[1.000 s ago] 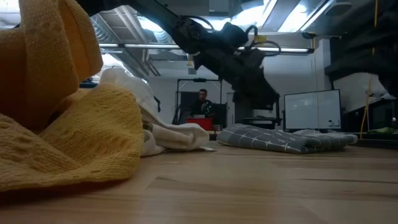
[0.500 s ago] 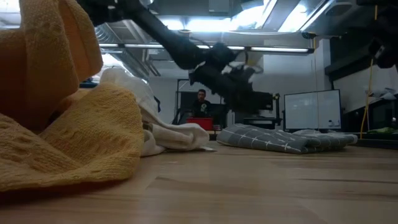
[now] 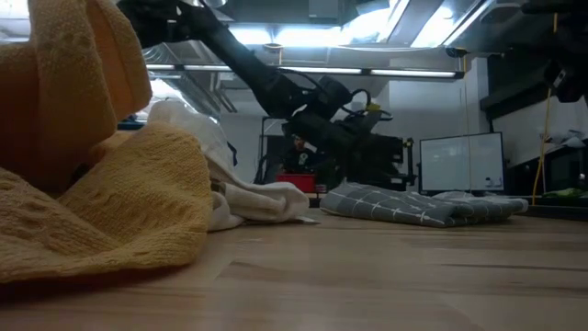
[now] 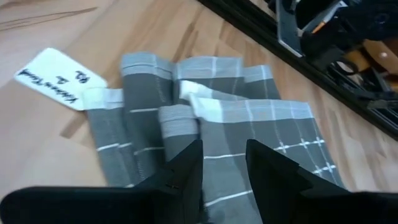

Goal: Fold towel
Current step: Move the gray towel to the top right of the table

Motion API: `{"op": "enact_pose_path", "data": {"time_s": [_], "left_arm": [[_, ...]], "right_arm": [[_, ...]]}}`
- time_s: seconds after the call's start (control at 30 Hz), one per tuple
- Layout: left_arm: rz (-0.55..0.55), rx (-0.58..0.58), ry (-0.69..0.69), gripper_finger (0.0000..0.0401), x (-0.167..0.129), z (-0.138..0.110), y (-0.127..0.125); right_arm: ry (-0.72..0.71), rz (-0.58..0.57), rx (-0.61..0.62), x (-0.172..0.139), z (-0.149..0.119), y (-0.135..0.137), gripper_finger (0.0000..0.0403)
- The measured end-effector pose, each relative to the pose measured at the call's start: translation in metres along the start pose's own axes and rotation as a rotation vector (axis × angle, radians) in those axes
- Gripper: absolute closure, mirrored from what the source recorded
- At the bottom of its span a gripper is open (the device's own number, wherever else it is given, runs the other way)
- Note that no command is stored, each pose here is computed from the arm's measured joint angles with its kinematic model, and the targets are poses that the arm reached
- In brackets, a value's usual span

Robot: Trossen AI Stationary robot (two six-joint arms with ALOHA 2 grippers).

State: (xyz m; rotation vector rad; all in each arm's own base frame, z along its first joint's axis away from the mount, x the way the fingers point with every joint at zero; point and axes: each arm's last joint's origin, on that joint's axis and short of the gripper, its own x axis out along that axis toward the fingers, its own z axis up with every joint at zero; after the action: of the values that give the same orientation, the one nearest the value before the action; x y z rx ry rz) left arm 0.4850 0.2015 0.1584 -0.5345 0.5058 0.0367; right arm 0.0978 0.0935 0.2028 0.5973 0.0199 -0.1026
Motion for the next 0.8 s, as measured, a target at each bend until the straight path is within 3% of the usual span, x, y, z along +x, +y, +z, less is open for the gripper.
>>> {"op": "enact_pose_path", "data": {"time_s": [0.23, 0.4, 0.5, 0.63, 0.8], "left_arm": [[-0.016, 0.013, -0.019, 0.0288, 0.000, 0.003, -0.006], [-0.055, 0.023, -0.087, 0.0288, -0.018, 0.025, -0.021], [-0.093, 0.095, -0.092, 0.0288, -0.028, 0.033, -0.030], [-0.179, 0.206, -0.021, 0.0288, -0.030, 0.029, -0.045], [-0.287, 0.243, 0.168, 0.0288, -0.021, 0.003, -0.067]], "right_arm": [[-0.021, -0.046, -0.027, 0.000, -0.001, -0.003, 0.0237], [-0.027, -0.055, -0.026, 0.001, 0.000, -0.003, 0.0237], [-0.031, -0.064, -0.025, 0.003, 0.001, -0.004, 0.0237], [-0.036, -0.097, -0.042, 0.007, 0.001, -0.009, 0.0237], [-0.056, -0.124, -0.036, 0.010, 0.004, -0.011, 0.0237]]}}
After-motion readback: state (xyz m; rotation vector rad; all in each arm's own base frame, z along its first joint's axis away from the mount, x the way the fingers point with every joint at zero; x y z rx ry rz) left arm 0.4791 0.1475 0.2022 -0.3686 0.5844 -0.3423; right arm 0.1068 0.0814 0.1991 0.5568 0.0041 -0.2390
